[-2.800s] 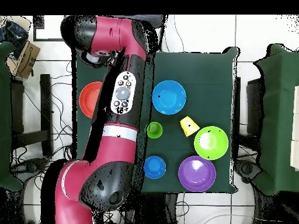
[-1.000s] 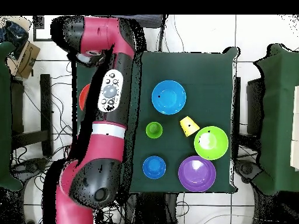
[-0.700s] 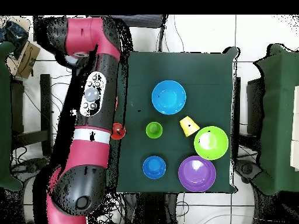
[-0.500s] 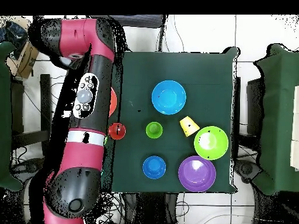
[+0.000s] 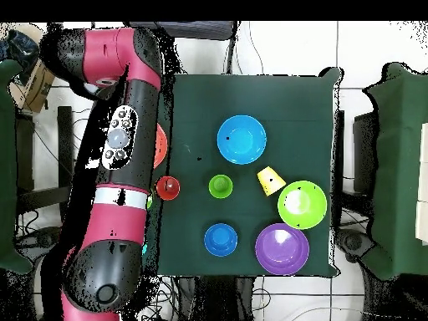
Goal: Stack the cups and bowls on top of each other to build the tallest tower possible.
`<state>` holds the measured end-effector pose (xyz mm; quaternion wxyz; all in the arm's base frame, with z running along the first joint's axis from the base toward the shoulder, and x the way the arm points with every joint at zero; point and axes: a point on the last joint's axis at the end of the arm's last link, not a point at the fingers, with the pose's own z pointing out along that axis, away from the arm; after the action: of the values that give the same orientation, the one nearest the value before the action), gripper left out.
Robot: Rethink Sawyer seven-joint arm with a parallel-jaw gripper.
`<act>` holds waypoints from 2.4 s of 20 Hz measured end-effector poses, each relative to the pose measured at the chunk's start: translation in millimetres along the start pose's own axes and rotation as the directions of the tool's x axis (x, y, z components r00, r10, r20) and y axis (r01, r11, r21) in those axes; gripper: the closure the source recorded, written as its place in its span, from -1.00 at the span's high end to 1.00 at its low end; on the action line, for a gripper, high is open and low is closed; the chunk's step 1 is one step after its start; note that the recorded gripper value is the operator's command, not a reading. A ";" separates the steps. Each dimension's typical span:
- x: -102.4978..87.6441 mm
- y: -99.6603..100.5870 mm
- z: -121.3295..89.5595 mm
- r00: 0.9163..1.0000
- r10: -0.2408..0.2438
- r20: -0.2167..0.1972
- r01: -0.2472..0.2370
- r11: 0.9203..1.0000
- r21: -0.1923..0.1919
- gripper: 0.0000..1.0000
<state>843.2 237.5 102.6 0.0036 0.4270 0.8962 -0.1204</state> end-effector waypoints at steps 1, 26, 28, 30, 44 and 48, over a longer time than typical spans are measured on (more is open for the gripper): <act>0.0 -0.1 0.2 1.000 0.000 0.000 0.000 1.000 0.000 1.00; -28.4 -11.4 -11.5 1.000 0.031 0.000 -0.031 0.999 -0.018 1.00; -34.3 -13.6 -14.0 0.999 0.039 -0.006 -0.039 0.999 -0.024 1.00; -40.0 -15.9 -16.3 0.999 0.047 -0.012 -0.048 0.998 -0.032 1.00; -38.3 -16.4 -2.0 0.998 0.047 -0.030 -0.048 0.999 -0.022 1.00; -33.7 -14.5 11.6 0.999 0.038 -0.036 -0.039 0.999 -0.011 1.00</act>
<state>852.4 200.3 98.1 -0.0077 0.4463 0.8884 -0.1073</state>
